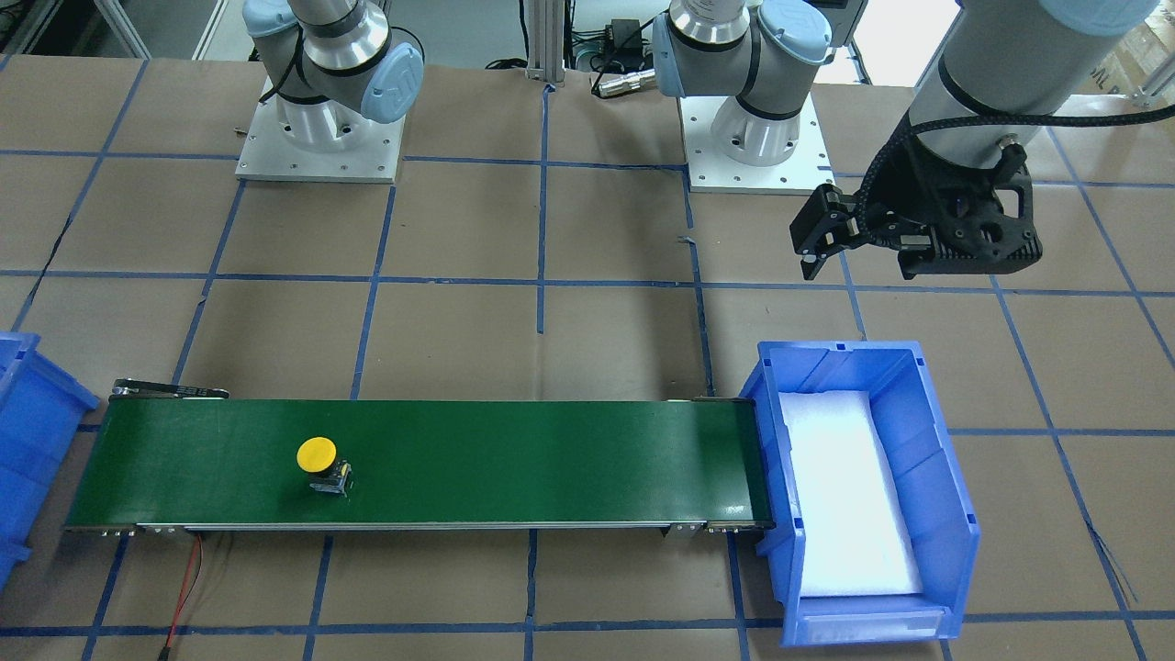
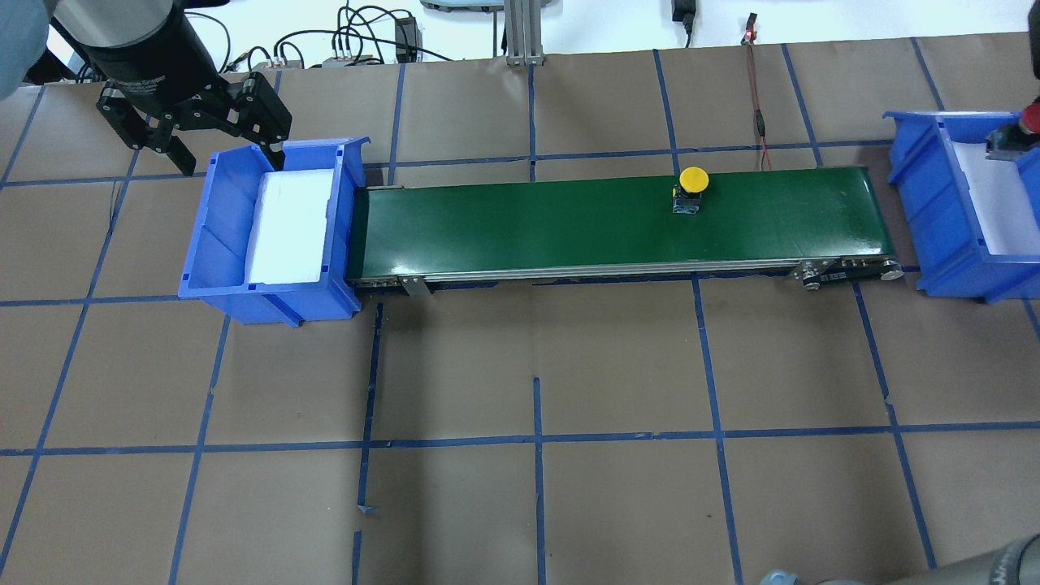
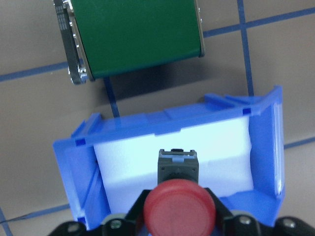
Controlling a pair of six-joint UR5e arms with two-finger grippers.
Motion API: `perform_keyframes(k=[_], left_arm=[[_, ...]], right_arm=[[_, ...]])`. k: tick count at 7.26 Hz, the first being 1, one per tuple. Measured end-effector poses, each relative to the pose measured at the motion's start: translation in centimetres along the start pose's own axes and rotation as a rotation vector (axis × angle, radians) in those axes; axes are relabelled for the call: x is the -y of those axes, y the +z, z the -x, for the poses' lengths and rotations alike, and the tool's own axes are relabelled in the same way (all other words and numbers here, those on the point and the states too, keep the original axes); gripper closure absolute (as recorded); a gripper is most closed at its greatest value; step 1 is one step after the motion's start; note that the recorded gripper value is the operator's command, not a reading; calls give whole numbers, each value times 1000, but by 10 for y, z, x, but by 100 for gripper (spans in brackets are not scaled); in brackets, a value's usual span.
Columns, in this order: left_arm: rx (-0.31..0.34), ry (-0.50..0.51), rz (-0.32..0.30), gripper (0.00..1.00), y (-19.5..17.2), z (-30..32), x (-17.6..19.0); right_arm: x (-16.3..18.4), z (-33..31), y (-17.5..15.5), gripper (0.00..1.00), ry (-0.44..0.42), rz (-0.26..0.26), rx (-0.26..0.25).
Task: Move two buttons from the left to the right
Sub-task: 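Carry the red button into the blue bin and release it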
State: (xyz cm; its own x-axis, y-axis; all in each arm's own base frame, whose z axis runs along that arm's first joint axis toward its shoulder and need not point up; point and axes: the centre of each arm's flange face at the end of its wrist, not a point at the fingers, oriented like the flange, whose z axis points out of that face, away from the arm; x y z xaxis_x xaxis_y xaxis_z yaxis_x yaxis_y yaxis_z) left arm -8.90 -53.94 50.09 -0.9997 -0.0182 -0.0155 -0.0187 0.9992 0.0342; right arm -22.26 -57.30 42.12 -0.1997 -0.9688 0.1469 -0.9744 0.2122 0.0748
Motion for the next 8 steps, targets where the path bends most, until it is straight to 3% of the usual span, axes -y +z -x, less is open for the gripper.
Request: perform_keyframes(k=[1,3,5,7,8], left_arm=[[0,0,0,0,0,0,0],[0,0,0,0,0,0,0],[1,0,1,0,1,0,0],[1,0,2,0,1,0,0],[1,0,1,0,1,0,0]], right_arm=[[-31,2,11,95,0,3,1],[-66,-16,73,95,-12,-28,3],[-76,-31,136,95,-17,-51,13],[-80,-34,170,94,-24,-60,30],[-82,-35,183,13,-25,-64,39]])
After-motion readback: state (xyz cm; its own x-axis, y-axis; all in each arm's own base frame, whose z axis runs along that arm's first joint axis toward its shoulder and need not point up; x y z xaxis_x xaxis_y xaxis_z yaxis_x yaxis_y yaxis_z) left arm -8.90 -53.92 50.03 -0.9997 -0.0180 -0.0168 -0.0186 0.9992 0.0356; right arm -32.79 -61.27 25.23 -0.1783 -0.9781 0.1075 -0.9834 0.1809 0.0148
